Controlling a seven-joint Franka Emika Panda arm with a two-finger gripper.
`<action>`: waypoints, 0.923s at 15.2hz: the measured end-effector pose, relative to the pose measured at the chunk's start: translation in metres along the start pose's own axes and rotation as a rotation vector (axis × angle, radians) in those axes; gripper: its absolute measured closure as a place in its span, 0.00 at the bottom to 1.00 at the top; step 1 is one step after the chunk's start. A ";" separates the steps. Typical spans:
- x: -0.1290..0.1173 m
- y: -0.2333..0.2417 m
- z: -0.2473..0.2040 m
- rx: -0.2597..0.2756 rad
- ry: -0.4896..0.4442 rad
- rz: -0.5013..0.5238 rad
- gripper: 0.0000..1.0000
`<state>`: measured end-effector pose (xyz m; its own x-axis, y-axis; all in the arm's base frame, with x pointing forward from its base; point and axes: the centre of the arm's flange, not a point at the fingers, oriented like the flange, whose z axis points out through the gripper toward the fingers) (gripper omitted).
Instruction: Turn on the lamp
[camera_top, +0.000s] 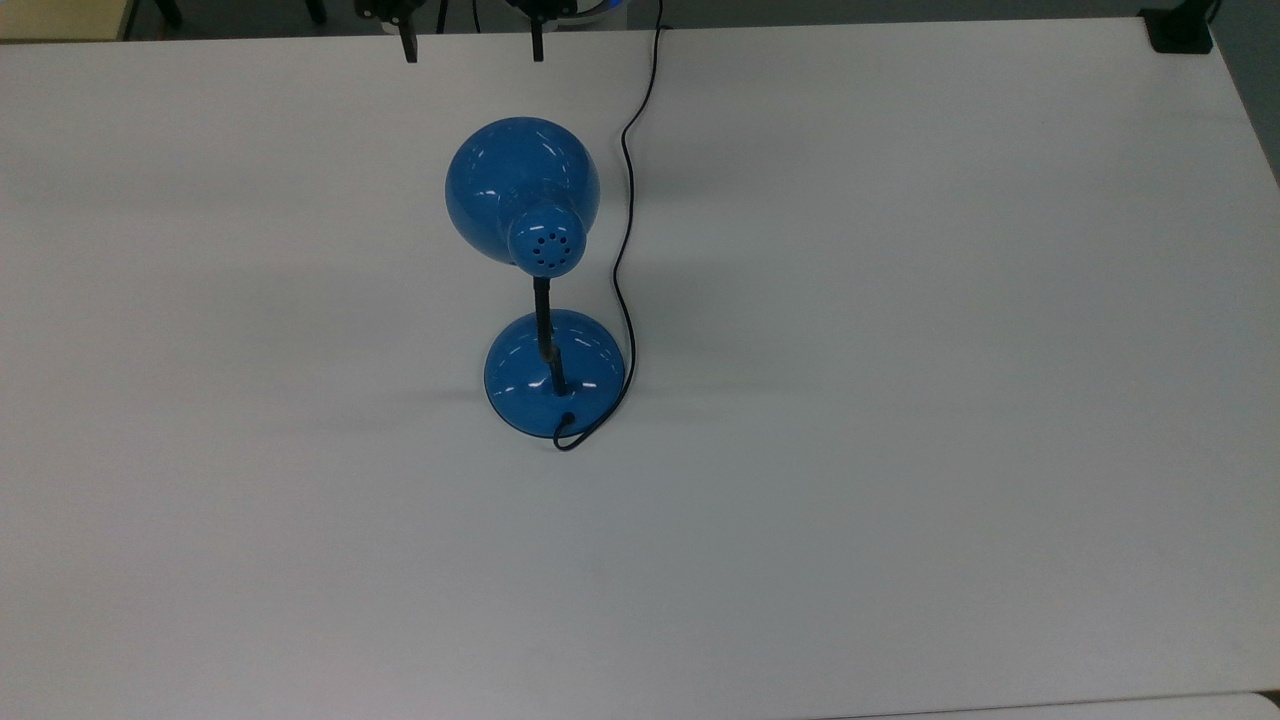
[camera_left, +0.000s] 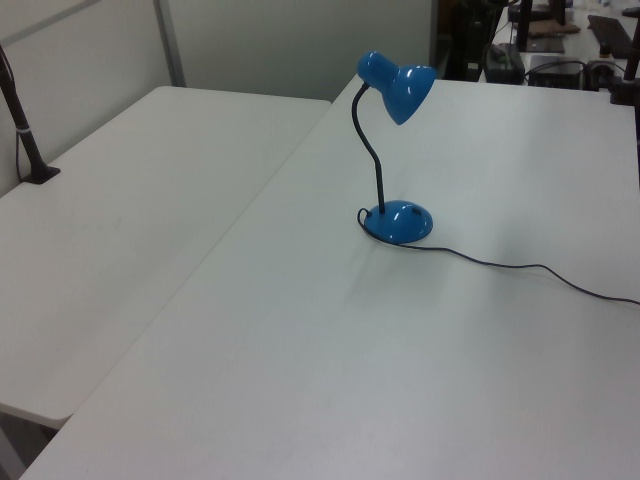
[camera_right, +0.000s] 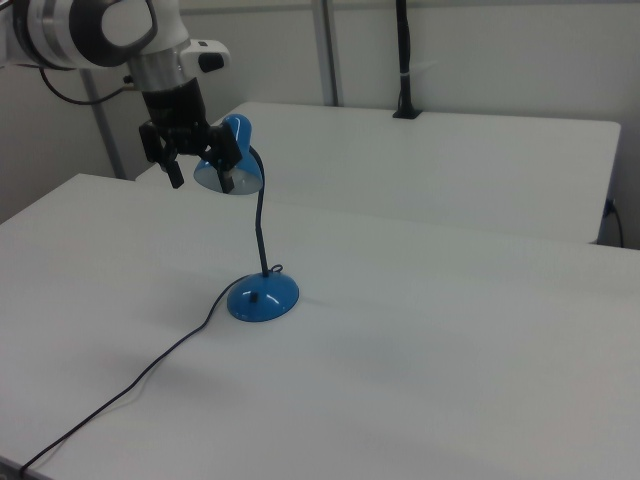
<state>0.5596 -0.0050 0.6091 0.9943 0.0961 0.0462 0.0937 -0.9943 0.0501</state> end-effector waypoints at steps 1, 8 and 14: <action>0.000 0.000 0.000 0.000 0.000 0.000 0.00; 0.000 0.001 0.000 0.000 0.000 0.004 0.00; -0.024 0.008 0.012 0.051 -0.170 -0.360 0.00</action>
<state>0.5370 -0.0163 0.5960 0.8914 0.4339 -0.1309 0.4356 -0.9000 -0.0163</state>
